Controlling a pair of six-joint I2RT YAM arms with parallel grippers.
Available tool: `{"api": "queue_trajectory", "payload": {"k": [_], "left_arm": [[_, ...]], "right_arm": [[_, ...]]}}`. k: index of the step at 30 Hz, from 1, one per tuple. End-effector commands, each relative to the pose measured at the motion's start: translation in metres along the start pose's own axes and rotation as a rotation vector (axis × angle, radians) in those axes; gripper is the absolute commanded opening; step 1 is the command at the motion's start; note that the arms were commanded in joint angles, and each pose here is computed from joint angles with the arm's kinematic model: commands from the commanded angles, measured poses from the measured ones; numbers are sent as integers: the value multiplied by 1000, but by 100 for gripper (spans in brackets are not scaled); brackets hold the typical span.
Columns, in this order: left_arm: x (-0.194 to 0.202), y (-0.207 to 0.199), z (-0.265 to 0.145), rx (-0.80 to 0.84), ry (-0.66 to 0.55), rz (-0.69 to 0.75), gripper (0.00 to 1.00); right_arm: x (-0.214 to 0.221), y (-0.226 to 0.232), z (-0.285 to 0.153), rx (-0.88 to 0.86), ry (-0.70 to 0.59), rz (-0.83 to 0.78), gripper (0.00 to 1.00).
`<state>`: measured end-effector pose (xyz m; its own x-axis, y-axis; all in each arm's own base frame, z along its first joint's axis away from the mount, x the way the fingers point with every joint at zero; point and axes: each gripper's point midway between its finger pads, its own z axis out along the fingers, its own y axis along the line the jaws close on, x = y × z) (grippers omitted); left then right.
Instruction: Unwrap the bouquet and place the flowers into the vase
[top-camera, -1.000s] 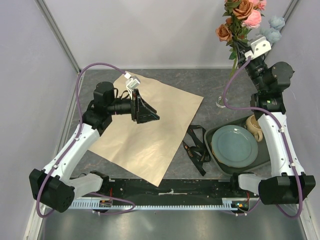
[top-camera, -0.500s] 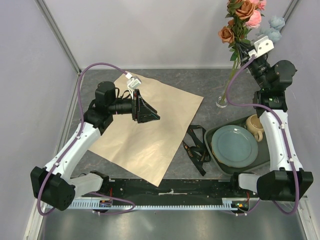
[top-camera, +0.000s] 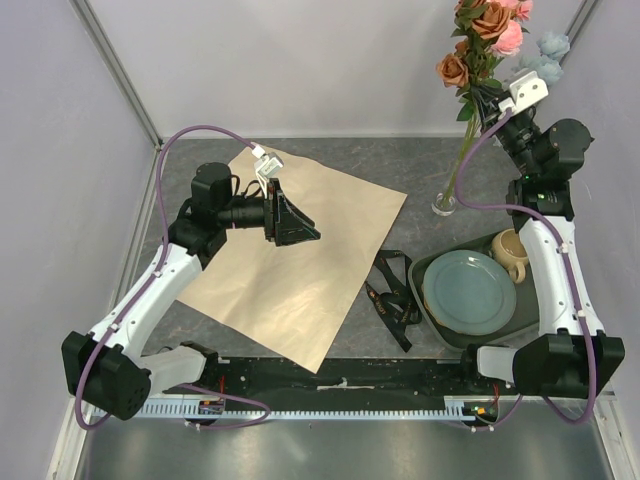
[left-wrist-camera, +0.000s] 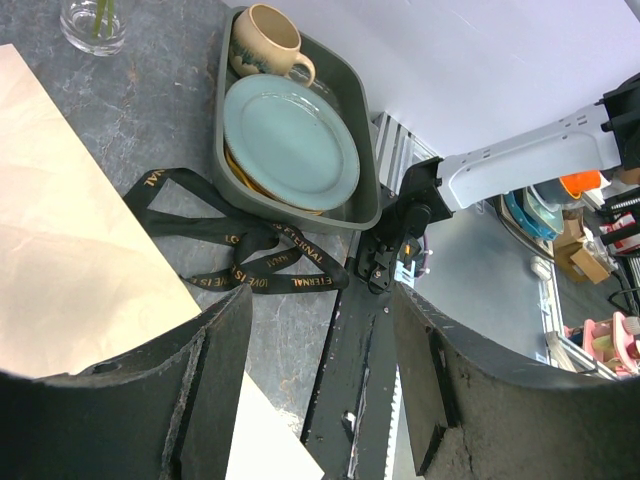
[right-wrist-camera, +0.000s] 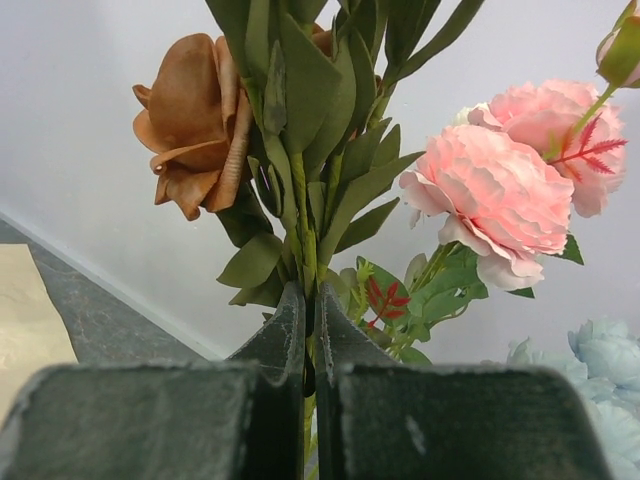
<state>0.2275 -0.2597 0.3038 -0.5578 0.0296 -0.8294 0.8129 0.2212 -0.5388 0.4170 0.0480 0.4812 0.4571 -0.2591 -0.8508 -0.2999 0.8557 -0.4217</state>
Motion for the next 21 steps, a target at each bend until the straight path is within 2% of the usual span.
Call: {"api": "queue_trajectory", "payload": {"k": [1,21], "left_arm": [[-4,-7,1,39,-7,16,64],[-2,-7,1,43,-4,11,65]], "right_arm": [[-3,-2,4,-23,-15,-36,0],[2,-5,11,-24,-9,-55,0]]}}
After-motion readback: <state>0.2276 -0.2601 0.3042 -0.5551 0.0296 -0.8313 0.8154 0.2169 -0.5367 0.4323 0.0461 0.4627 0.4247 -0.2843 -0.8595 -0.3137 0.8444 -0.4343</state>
